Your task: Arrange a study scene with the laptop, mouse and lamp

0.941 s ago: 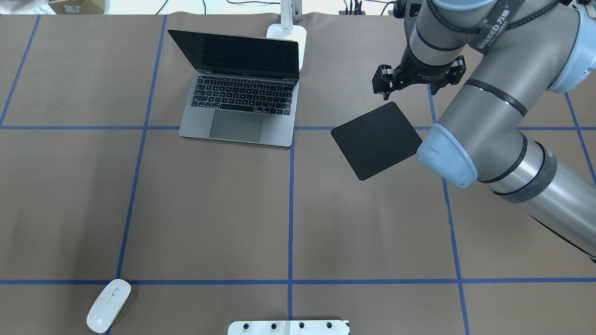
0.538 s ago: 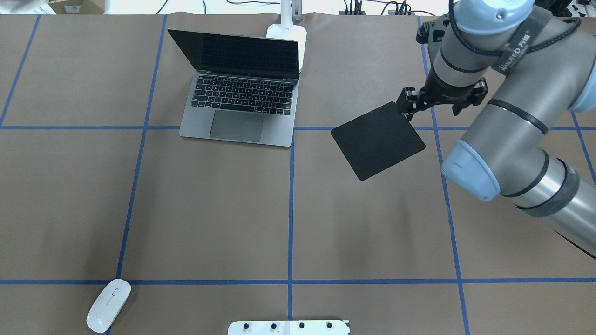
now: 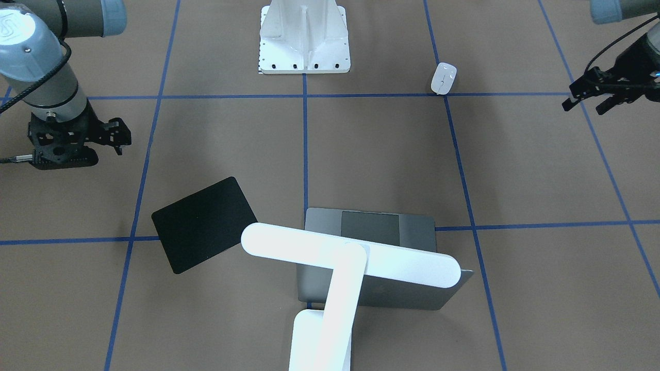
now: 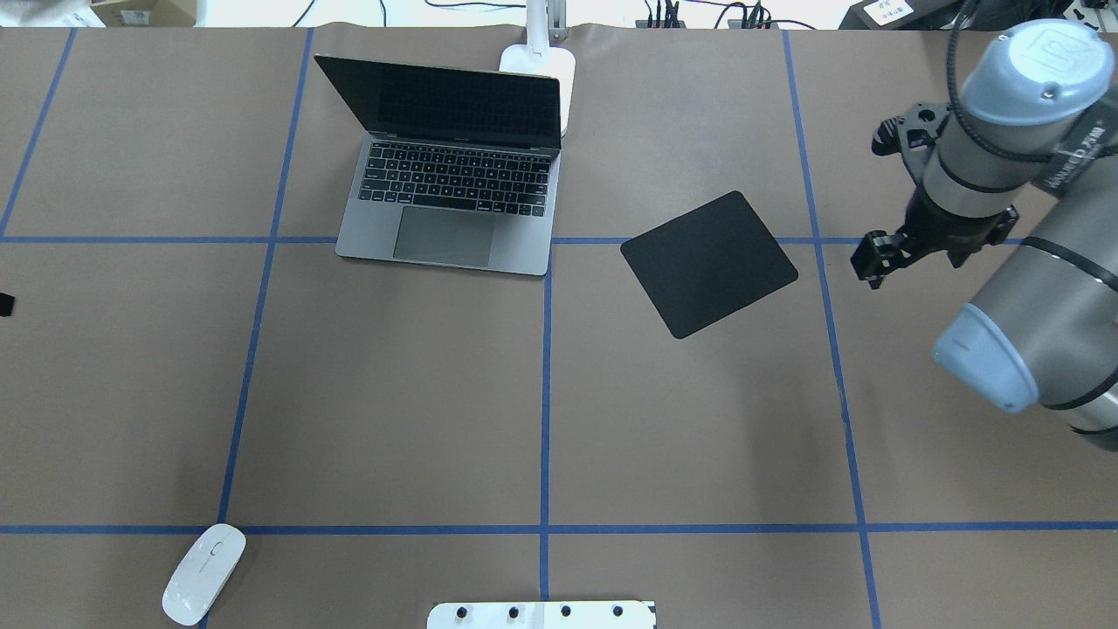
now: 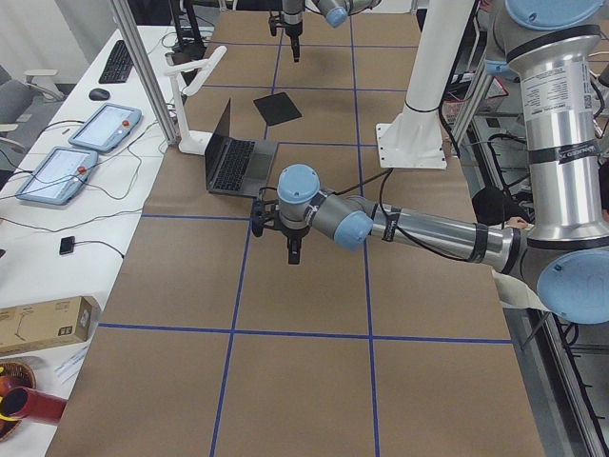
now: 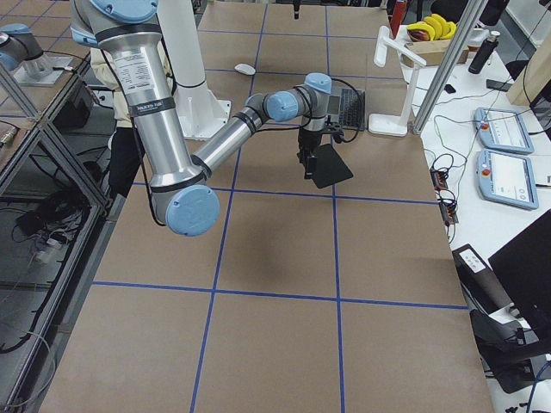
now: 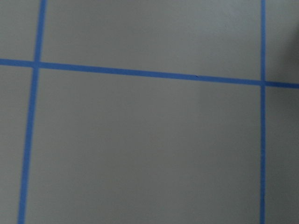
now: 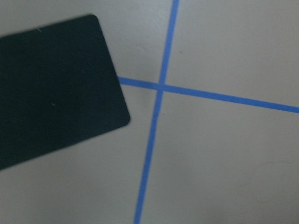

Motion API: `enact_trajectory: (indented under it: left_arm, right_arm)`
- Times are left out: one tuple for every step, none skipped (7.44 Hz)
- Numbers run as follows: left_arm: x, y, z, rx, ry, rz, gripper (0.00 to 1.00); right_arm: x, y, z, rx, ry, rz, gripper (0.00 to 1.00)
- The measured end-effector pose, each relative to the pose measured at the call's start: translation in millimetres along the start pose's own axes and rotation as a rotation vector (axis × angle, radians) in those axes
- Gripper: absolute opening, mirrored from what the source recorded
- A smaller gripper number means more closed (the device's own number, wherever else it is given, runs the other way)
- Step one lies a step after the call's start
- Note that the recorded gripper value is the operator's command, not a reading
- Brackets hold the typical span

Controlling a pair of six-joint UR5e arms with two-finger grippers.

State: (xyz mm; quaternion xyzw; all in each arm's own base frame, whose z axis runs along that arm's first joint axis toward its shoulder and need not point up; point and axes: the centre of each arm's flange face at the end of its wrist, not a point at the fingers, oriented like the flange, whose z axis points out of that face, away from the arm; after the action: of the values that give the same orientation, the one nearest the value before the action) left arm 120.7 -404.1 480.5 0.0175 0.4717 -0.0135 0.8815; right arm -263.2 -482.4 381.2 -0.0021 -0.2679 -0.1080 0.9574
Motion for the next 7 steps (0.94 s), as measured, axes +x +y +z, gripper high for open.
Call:
enact_trajectory:
  left_arm:
    - [38,16,17,-0.030,-0.004,0.005,1.00]
    - [67,33,33,-0.054,-0.006,0.014,1.00]
    - [89,48,50,-0.073,-0.009,0.034,1.00]
    - [105,62,66,-0.086,-0.012,0.063,1.00]
    - [118,77,82,-0.100,-0.019,0.093,1.00]
    - [131,93,99,-0.113,-0.028,0.123,1.00]
    - [143,113,118,-0.127,-0.040,0.149,1.00]
  right_arm:
    - [26,5,11,-0.029,0.004,-0.031,1.00]
    - [50,5,20,-0.055,0.005,-0.059,1.00]
    - [73,1,30,-0.081,-0.001,-0.089,1.00]
    - [94,-3,38,-0.103,-0.003,-0.115,1.00]
    - [113,-8,47,-0.123,-0.005,-0.133,1.00]
    - [131,-12,55,-0.143,-0.017,-0.150,1.00]
    - [145,-15,62,-0.159,-0.036,-0.166,1.00]
